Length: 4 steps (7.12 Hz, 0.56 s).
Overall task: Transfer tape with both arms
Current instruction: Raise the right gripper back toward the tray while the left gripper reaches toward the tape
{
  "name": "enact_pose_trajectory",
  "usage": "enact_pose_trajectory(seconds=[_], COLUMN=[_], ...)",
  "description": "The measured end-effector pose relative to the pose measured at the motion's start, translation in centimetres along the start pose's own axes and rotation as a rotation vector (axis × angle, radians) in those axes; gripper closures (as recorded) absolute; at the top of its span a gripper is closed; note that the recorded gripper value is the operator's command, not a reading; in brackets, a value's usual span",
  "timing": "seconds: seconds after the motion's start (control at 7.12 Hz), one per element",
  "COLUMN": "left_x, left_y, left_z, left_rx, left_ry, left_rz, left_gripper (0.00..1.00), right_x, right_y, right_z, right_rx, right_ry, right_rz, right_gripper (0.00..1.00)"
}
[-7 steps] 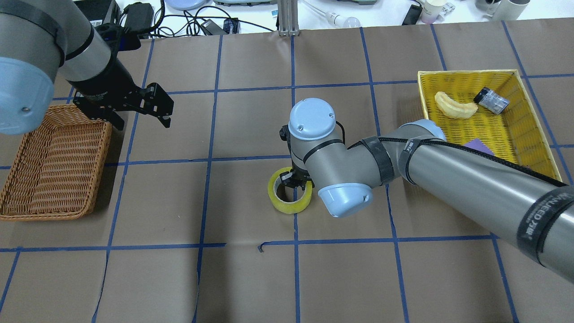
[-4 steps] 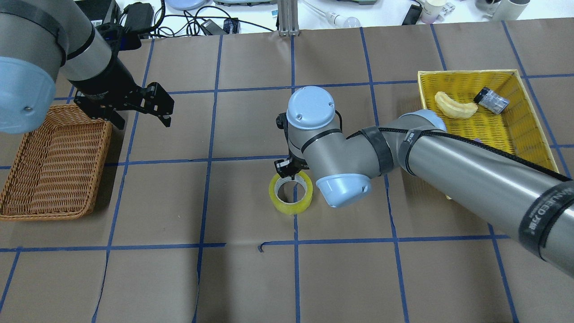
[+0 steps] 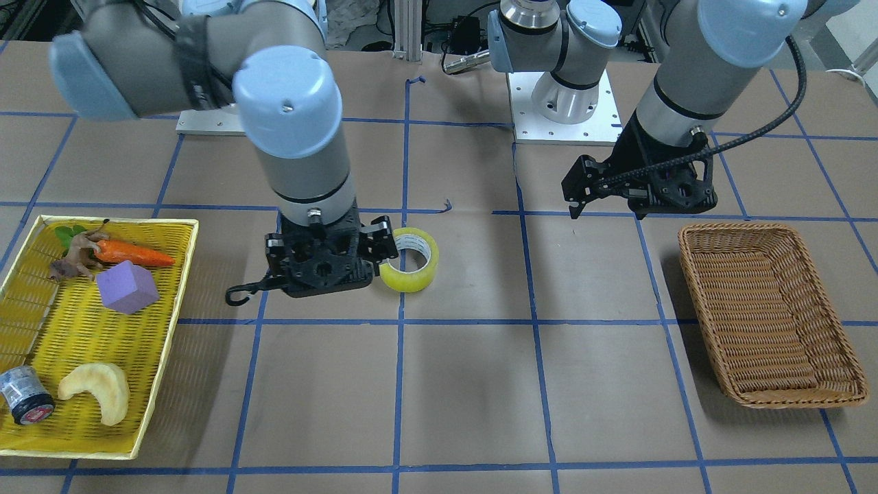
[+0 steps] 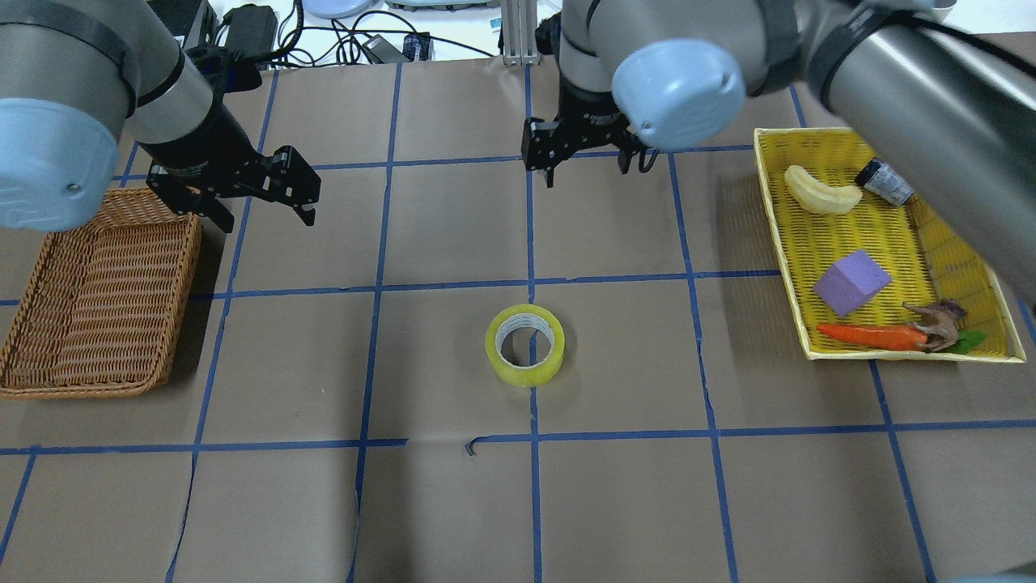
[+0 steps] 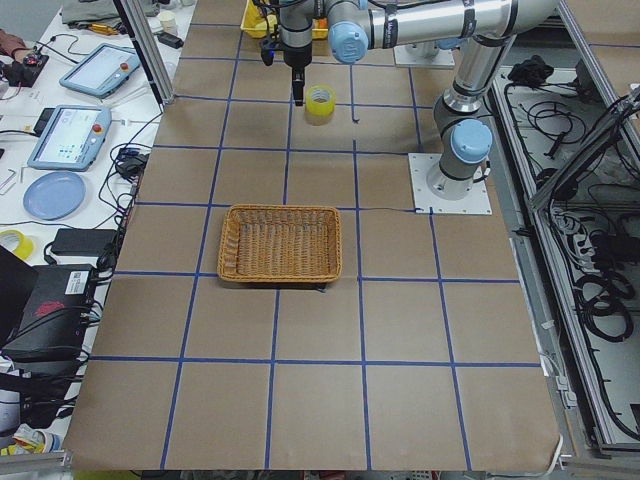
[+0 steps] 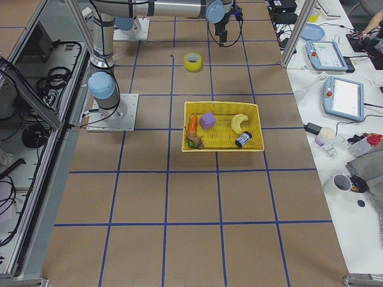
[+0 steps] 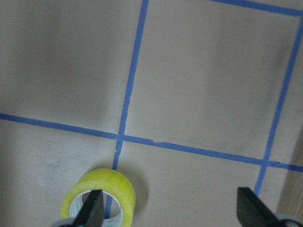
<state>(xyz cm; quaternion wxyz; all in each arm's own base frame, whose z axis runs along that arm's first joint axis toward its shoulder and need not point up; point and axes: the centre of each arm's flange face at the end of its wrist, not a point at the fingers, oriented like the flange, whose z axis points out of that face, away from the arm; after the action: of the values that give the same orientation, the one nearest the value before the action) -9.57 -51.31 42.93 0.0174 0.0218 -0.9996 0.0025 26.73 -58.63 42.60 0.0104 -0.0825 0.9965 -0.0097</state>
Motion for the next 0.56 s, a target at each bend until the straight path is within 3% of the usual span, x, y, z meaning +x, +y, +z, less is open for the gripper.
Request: enact_pose_trajectory(seconds=[0.28, 0.56], left_x=[2.0, 7.2], left_y=[-2.5, -2.8], left_z=[3.3, 6.9], left_rx=[0.027, 0.009], left_ry=[0.005, 0.004], left_rz=[-0.06, -0.091], left_gripper=[0.0, 0.0], right_x=[7.6, 10.1], right_y=[1.9, 6.7], right_z=[-6.4, -8.1], right_rx=[-0.004, 0.008], right_ry=[0.003, 0.003], right_rz=[0.019, 0.026], right_gripper=[0.0, 0.0])
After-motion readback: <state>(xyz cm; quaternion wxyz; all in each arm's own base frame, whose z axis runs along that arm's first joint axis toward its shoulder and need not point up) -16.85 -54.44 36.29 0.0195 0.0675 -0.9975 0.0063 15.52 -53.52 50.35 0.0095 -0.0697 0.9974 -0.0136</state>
